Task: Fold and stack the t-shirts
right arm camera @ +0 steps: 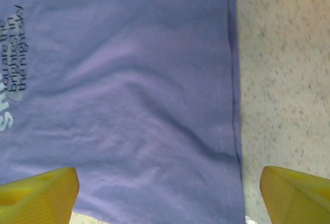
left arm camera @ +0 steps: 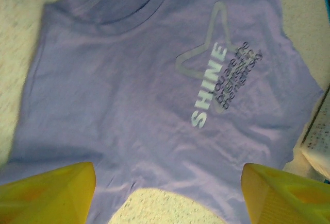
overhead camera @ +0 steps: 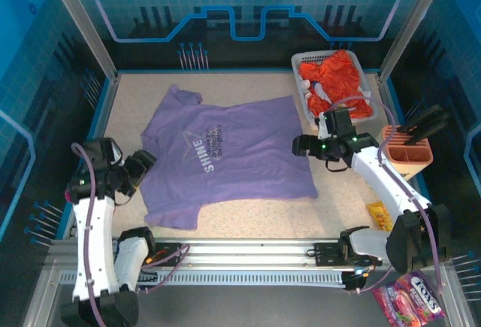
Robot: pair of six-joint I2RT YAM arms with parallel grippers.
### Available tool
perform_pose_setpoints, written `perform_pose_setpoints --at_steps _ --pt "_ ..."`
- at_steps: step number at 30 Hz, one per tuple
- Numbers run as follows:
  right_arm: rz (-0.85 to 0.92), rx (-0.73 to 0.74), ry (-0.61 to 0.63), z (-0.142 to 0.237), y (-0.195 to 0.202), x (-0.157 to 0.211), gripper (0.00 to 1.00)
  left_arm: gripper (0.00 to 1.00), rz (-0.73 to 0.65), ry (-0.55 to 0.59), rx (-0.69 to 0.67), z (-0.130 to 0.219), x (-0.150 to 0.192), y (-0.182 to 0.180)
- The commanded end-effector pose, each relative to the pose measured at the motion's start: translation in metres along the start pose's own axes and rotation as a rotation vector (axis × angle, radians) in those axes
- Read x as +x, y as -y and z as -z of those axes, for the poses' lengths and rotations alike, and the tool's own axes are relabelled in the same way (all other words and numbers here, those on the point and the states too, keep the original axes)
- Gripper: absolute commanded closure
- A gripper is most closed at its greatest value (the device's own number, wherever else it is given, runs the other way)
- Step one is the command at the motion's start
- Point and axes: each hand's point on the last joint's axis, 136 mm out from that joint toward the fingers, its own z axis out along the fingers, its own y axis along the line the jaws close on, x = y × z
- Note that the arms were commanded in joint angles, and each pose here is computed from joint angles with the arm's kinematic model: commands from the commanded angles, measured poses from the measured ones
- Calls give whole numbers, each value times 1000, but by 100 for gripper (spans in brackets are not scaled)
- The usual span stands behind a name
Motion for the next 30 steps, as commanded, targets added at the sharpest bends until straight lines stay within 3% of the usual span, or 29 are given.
perform_pose_setpoints --at_steps 1,11,16,30 --pt "85 -45 25 2 -21 -22 4 23 -163 100 138 6 -35 47" --pt "132 -57 18 -20 -44 -74 4 22 -358 178 142 -43 -109 121" --pt "145 -31 16 -38 -51 -101 5 22 -382 176 136 -80 -144 151" --pt "154 77 -6 -113 -42 -156 14 22 -440 115 71 -211 -210 174"
